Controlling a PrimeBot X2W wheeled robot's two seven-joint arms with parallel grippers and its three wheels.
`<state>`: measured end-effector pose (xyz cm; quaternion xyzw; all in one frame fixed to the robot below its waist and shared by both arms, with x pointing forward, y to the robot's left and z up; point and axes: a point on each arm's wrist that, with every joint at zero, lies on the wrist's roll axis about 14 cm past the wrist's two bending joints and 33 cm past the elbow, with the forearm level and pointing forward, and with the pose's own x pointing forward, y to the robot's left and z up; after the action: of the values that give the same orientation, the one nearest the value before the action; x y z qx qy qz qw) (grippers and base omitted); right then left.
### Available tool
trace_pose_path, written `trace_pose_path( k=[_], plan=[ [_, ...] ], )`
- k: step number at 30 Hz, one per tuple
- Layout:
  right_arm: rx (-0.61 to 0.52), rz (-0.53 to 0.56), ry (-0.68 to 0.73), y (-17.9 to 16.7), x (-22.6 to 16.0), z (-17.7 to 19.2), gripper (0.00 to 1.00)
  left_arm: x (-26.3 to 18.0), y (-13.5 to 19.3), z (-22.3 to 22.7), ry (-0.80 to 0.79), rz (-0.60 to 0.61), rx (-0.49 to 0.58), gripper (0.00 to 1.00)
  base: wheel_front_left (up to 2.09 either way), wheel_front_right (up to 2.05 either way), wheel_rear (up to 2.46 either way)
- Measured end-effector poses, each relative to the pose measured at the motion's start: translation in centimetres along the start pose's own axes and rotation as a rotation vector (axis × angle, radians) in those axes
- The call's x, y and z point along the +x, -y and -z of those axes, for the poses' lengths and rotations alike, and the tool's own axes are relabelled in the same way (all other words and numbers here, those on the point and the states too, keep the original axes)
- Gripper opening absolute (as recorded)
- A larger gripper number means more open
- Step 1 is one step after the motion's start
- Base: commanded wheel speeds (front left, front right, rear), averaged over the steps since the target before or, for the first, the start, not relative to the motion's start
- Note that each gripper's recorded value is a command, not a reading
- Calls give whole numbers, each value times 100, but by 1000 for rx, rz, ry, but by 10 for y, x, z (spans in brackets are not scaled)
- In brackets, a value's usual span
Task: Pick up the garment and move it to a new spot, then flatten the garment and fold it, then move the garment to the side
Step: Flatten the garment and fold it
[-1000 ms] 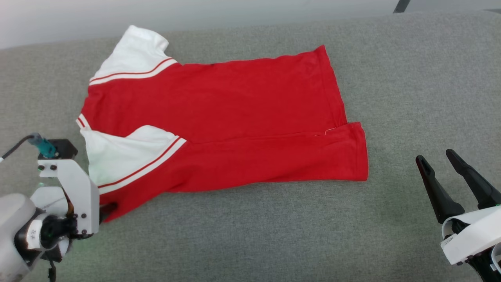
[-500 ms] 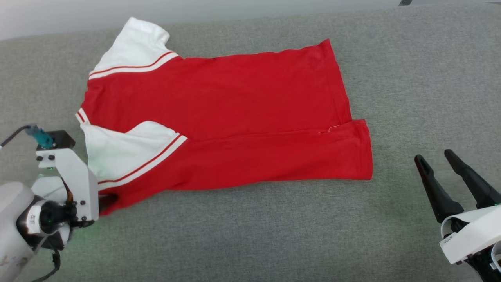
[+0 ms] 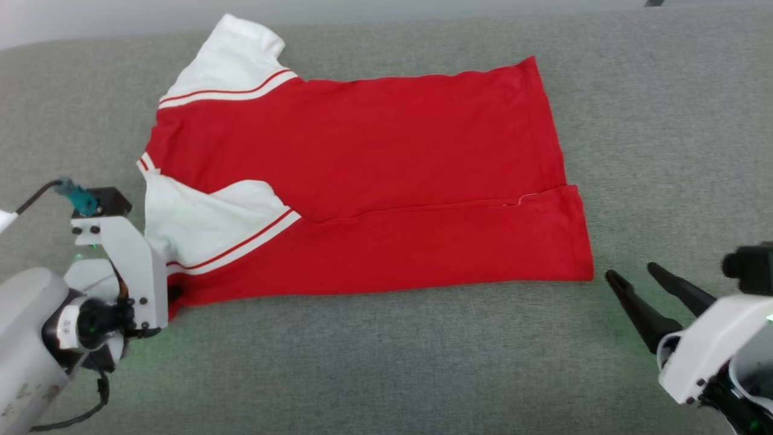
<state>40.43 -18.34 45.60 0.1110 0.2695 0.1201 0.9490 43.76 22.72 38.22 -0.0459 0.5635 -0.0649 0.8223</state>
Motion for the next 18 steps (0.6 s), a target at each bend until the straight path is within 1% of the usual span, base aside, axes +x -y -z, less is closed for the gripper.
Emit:
trace_pose_path(
  k=[3,6,10,18],
  plan=[
    [-1,-17,-60,-4,11,5,100,0,2,-1,8,3,0,0,0,0,0],
    [-25,-8,-110,-2,23,9,100,0,3,-2,16,5,1,0,0,0,0],
    [-26,-8,-175,-2,38,16,100,0,3,-3,23,3,-1,0,0,0,0],
    [-32,-38,-322,-11,64,39,100,4,1,-4,32,10,-14,0,0,0,0]
  ],
)
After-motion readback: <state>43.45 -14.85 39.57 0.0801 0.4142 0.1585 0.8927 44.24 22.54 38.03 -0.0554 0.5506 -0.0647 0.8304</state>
